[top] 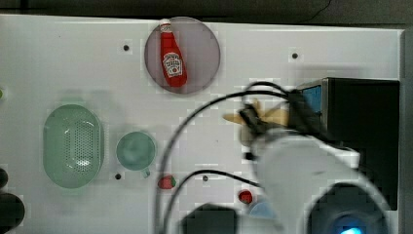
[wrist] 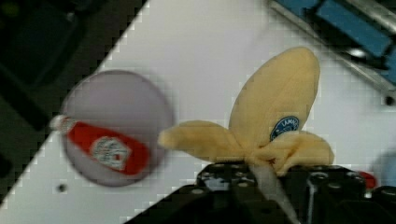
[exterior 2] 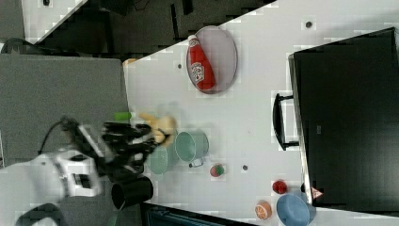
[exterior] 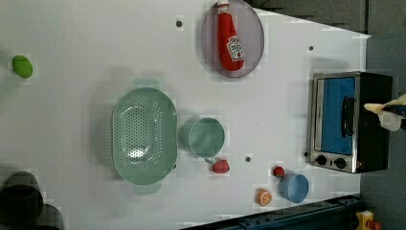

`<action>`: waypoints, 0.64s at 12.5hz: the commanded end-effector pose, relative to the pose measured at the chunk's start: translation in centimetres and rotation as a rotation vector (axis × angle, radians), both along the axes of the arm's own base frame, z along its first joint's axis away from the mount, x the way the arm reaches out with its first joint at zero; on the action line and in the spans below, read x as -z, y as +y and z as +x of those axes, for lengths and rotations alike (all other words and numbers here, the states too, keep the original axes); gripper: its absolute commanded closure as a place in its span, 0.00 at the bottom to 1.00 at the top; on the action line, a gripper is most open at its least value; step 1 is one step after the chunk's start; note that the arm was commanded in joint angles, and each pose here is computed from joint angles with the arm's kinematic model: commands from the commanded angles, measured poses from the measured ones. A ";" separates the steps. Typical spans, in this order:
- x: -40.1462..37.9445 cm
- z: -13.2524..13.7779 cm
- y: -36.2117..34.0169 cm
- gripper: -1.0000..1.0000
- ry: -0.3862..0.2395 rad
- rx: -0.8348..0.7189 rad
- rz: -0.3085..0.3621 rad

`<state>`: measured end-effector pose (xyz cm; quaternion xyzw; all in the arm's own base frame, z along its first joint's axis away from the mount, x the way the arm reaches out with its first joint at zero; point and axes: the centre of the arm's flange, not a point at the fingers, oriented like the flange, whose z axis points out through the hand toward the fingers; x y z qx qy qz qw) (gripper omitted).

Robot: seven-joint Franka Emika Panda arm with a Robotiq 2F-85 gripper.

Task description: Pick banana from table and place on oven.

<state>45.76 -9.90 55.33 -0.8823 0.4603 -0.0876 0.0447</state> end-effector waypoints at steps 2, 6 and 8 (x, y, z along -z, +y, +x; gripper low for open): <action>5.4 -0.7 -10.0 0.74 0.145 0.001 -0.012; 6.4 0.9 -17.9 0.74 0.185 -0.105 -0.078; 7.2 2.1 -21.5 0.74 0.219 -0.179 -0.123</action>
